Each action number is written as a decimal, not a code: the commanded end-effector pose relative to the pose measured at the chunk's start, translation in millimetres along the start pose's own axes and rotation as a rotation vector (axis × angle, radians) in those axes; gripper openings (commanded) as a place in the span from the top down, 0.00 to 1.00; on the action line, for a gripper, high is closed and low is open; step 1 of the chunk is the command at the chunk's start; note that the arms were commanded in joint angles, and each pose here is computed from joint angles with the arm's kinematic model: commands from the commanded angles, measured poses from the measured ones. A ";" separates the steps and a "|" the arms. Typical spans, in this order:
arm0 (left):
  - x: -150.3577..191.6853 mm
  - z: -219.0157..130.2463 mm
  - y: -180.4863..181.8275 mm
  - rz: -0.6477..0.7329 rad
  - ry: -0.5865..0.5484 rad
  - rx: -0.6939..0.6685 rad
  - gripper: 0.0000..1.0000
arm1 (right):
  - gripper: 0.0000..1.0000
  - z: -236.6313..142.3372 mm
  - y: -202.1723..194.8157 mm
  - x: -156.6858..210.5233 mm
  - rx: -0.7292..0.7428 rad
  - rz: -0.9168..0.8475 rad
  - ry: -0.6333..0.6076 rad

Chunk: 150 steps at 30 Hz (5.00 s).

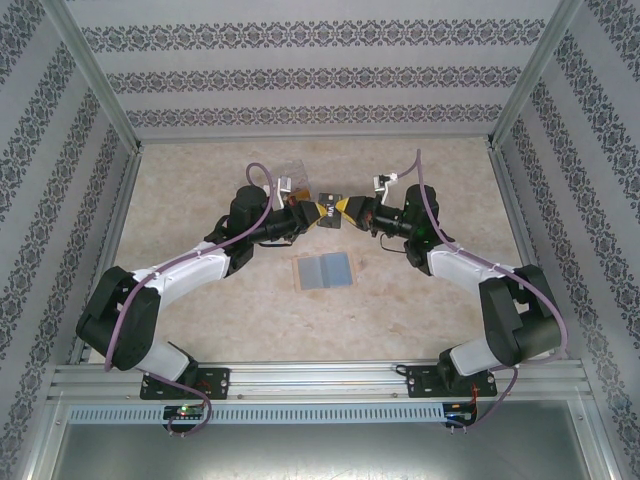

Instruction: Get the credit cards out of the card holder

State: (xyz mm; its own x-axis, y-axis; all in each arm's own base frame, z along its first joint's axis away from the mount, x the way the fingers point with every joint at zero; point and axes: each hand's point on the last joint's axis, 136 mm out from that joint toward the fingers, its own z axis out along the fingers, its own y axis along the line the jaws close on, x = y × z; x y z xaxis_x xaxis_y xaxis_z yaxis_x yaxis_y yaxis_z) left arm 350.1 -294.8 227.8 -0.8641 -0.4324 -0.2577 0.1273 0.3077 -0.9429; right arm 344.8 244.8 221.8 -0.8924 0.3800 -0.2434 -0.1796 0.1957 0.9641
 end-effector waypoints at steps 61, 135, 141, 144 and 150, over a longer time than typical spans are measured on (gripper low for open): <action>-104.7 -53.4 170.0 1.267 0.764 -0.706 1.00 | 0.02 -48.3 -81.8 3.9 0.593 -0.127 0.030; -139.0 -108.0 80.8 0.533 -0.095 -0.752 0.36 | 0.20 -1.6 -108.5 69.1 0.904 -0.353 0.234; -81.5 -99.5 114.8 0.338 0.002 -0.813 0.35 | 0.24 -3.6 -134.5 86.2 0.986 -0.297 0.265; -51.7 -88.6 125.8 0.289 0.045 -0.813 0.35 | 0.27 -5.6 -145.8 90.1 1.013 -0.277 0.277; -2.2 -56.7 140.5 0.177 0.111 -0.782 0.41 | 0.32 -7.5 -159.1 90.1 1.063 -0.271 0.288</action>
State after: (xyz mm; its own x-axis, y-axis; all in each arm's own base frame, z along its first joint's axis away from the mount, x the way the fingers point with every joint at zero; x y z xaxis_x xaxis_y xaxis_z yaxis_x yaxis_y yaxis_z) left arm 343.8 -185.0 109.6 -0.9158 -0.1629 -0.3671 -0.0061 0.9196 -0.3928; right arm 289.0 248.4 54.2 -0.9616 0.0011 -0.2745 -0.0902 0.9432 0.3197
